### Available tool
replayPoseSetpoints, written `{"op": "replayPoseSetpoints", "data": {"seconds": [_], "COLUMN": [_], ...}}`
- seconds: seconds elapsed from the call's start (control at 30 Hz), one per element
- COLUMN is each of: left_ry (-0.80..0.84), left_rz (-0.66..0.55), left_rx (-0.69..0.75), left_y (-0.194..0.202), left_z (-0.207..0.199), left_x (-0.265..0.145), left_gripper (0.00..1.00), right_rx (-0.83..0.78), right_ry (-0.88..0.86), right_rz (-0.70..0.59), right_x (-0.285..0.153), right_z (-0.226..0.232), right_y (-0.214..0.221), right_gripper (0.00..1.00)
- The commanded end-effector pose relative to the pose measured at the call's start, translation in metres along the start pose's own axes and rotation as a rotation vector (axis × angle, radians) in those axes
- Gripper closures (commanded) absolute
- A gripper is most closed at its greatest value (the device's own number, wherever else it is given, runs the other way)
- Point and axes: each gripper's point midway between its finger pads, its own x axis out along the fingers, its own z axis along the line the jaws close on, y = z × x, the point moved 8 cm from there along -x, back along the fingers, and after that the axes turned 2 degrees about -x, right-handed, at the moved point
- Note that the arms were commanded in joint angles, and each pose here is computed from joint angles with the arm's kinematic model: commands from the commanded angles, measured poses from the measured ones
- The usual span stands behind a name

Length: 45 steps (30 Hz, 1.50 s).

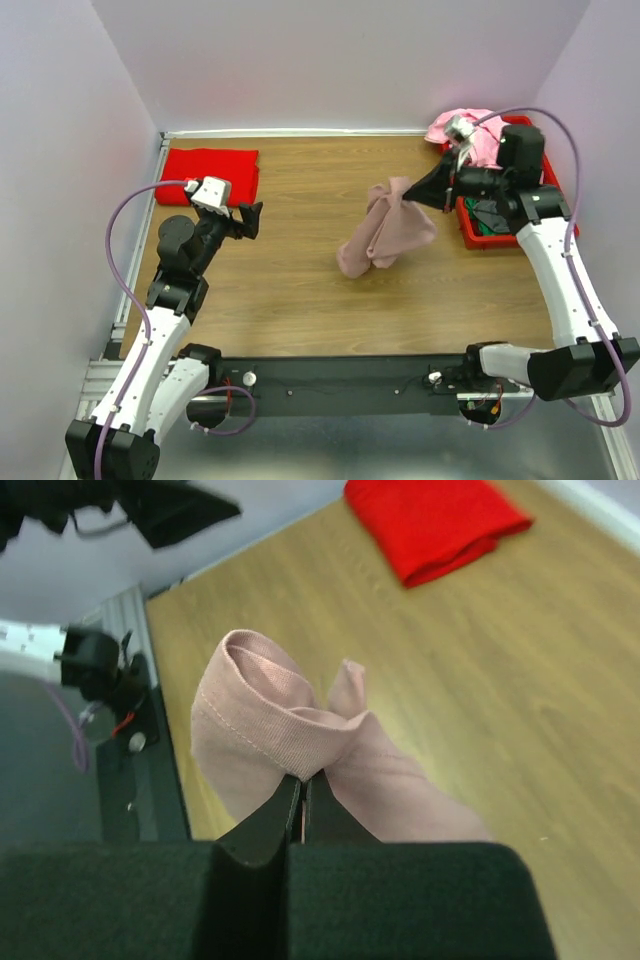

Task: Fold and stack the t-shirts
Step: Move the tshirt to the center of the board, then flatten the tshirt out

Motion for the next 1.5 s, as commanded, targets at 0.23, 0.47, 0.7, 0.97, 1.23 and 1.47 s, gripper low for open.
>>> {"op": "replayPoseSetpoints", "data": {"seconds": [0.23,0.47,0.7,0.97,1.23,1.47], "left_ry": [0.223,0.383,0.478,0.398,0.257,0.228], "left_rz": [-0.045,0.024,0.257,0.588,0.692,0.721], "left_rx": [0.038,-0.017,-0.047,-0.143,-0.211,-0.341], "left_y": [-0.001,0.012,0.044,0.098,0.127,0.14], "left_z": [-0.02,-0.036,-0.083,-0.141,-0.148,-0.151], "left_x": [-0.002,0.009,0.035,0.062,0.059,0.044], "left_gripper": [0.1,0.13,0.21,0.29,0.32,0.33], "right_rx": [-0.124,-0.066,0.036,0.087,0.1,-0.085], "right_ry": [0.008,0.266,0.292,0.245,0.015,-0.12], "right_rz": [0.183,0.291,0.303,0.297,0.263,0.356], "right_x": [0.029,0.013,-0.006,-0.001,0.008,0.042], "right_z": [-0.001,-0.037,-0.042,-0.04,-0.018,-0.004], "right_y": [0.084,0.131,0.175,0.18,0.186,0.19], "right_gripper": [0.76,0.0,0.0,0.0,0.02,0.07]}}
